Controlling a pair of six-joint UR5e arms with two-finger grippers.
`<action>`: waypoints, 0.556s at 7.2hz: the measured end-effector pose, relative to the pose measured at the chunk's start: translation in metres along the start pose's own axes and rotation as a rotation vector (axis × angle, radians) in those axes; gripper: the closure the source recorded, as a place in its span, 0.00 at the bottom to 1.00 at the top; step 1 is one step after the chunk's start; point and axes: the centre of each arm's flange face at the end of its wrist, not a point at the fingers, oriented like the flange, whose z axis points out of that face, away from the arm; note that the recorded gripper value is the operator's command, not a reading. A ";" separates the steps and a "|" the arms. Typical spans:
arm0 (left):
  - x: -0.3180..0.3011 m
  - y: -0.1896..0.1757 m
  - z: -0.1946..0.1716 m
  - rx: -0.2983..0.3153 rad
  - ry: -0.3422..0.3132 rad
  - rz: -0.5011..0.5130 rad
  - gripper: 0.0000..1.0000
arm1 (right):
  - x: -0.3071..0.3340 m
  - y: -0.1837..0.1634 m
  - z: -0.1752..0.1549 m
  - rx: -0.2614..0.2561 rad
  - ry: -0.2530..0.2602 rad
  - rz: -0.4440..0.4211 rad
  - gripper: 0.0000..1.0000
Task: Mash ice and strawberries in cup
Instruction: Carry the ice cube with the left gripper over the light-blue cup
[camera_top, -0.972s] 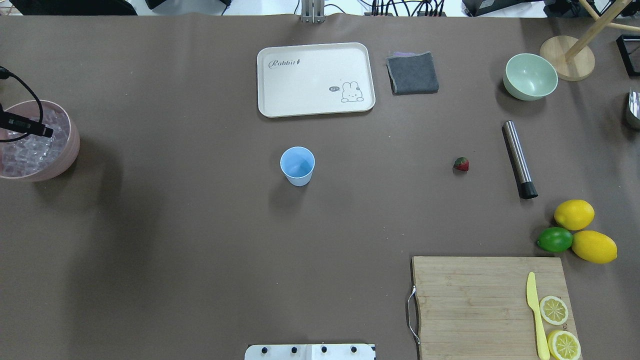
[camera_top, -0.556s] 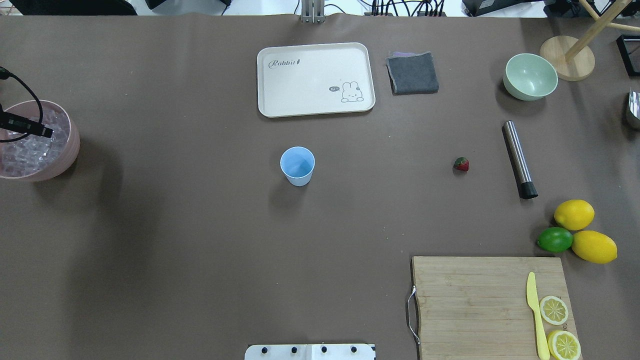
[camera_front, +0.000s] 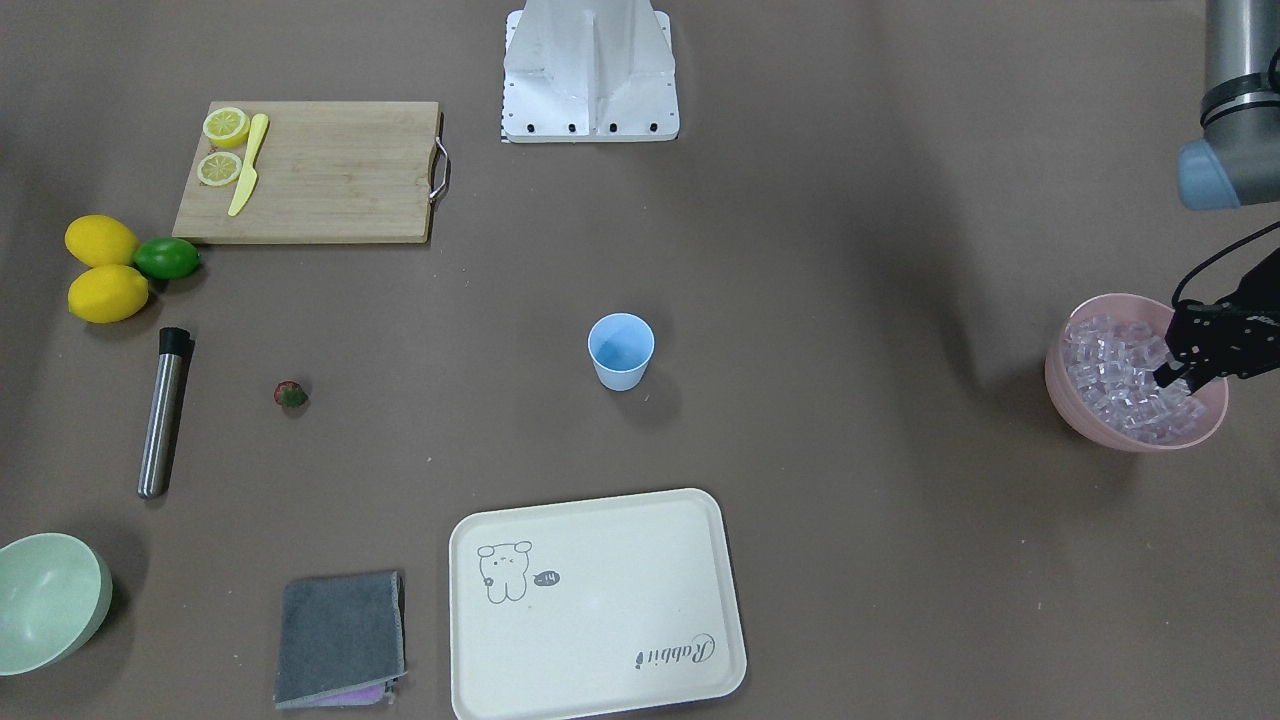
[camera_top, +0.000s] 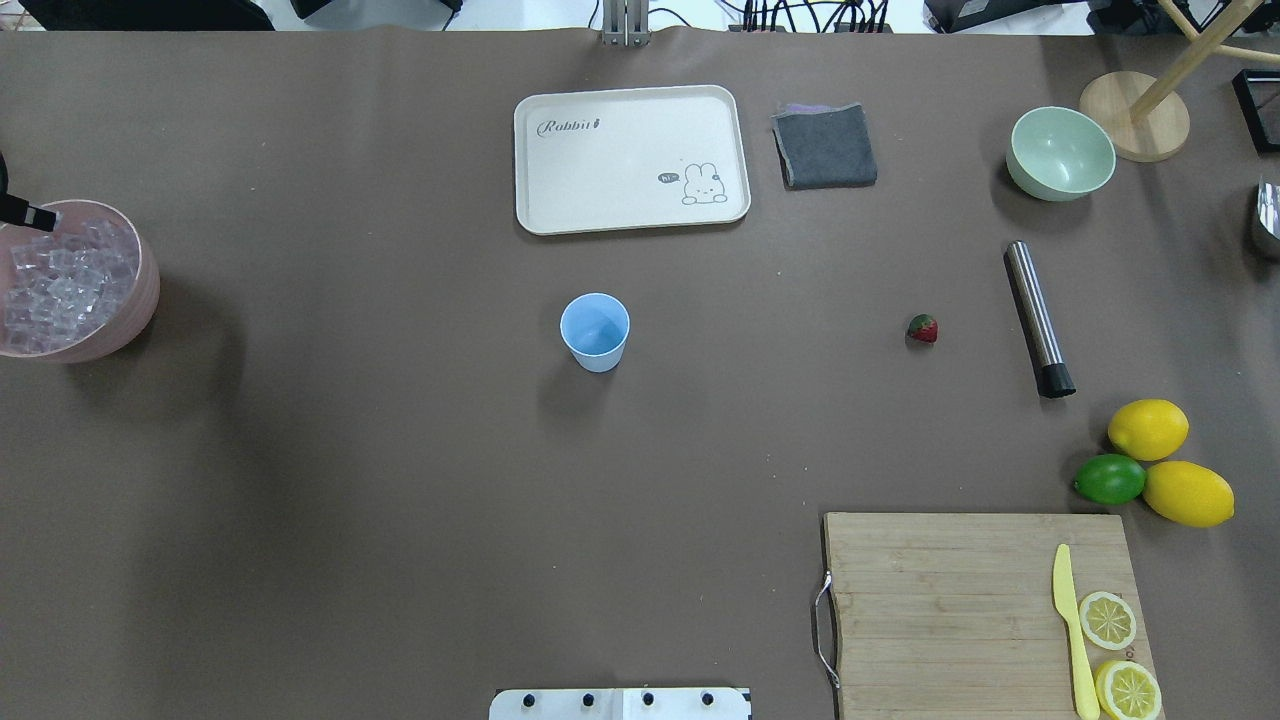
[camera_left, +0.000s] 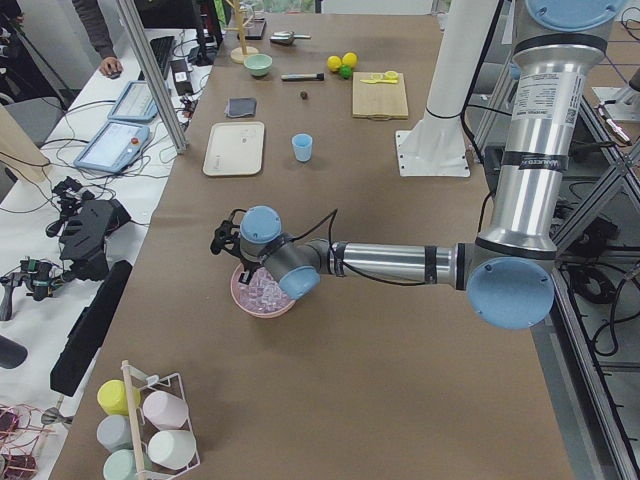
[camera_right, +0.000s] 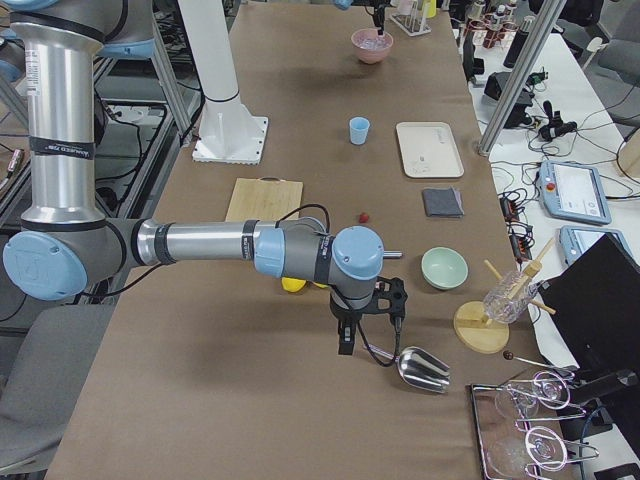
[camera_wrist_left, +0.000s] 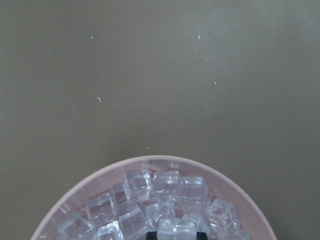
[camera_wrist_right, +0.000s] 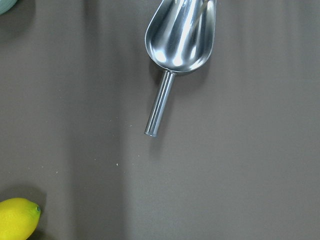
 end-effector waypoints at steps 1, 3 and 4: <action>0.001 -0.006 -0.024 0.045 0.000 0.003 1.00 | 0.001 0.000 -0.002 0.005 0.001 0.001 0.00; 0.032 -0.039 -0.051 0.130 0.012 -0.019 1.00 | 0.001 -0.001 -0.007 0.016 0.002 0.000 0.00; 0.070 -0.066 -0.051 0.161 0.047 -0.058 1.00 | 0.002 0.000 -0.007 0.017 0.003 0.003 0.00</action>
